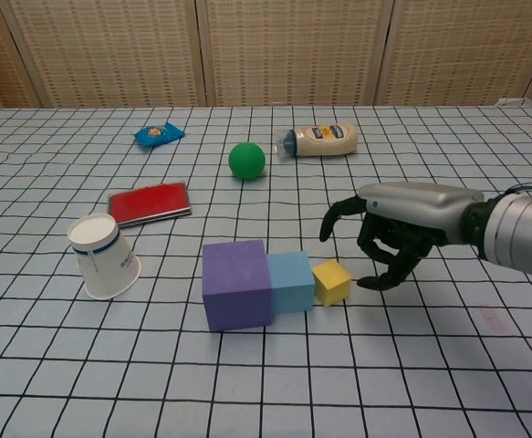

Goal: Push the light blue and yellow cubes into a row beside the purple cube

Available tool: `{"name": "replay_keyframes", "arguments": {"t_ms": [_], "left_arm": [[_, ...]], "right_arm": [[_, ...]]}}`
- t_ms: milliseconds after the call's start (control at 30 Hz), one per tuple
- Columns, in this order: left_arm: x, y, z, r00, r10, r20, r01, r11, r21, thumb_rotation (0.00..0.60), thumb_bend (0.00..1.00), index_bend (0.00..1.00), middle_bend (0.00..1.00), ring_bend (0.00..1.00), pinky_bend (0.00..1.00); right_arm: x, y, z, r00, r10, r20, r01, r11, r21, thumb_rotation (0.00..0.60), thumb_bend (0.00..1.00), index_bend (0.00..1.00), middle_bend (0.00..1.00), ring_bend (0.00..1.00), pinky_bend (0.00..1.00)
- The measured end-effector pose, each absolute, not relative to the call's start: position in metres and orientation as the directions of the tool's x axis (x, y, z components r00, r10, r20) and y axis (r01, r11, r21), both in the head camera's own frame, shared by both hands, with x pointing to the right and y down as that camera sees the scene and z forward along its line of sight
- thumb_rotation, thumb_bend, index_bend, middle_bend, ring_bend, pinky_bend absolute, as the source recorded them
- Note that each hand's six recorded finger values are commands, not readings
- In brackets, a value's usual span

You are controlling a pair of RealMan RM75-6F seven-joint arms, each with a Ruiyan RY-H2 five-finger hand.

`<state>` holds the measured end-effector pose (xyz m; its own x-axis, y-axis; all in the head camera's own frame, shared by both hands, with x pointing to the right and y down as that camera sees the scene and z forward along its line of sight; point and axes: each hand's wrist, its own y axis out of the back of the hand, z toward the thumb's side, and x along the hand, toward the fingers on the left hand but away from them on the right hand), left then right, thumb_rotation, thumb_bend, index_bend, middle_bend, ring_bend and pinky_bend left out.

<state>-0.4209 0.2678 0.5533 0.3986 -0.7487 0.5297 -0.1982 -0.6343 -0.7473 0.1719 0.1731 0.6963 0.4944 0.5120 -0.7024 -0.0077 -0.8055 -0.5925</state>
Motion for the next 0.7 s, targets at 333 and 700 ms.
{"name": "replay_keyframes", "arguments": {"t_ms": [333, 700], "left_arm": [[-0.420, 0.268, 0.553, 0.402, -0.746, 0.531, -0.196, -0.636, -0.747, 0.600, 0.56, 0.54, 0.66, 0.45, 0.45], [-0.420, 0.268, 0.553, 0.401, -0.748, 0.529, -0.198, -0.634, -0.747, 0.600, 0.55, 0.54, 0.66, 0.45, 0.45]], "right_arm": [[0.188, 0.182, 0.697, 0.431, 0.505, -0.748, -0.096, -0.798, -0.595, 0.600, 0.45, 0.49, 0.81, 0.89, 1.00], [0.185, 0.189, 0.703, 0.415, 0.476, -0.775, -0.101, -0.822, -0.560, 0.600, 0.47, 0.45, 0.81, 0.89, 1.00]]}}
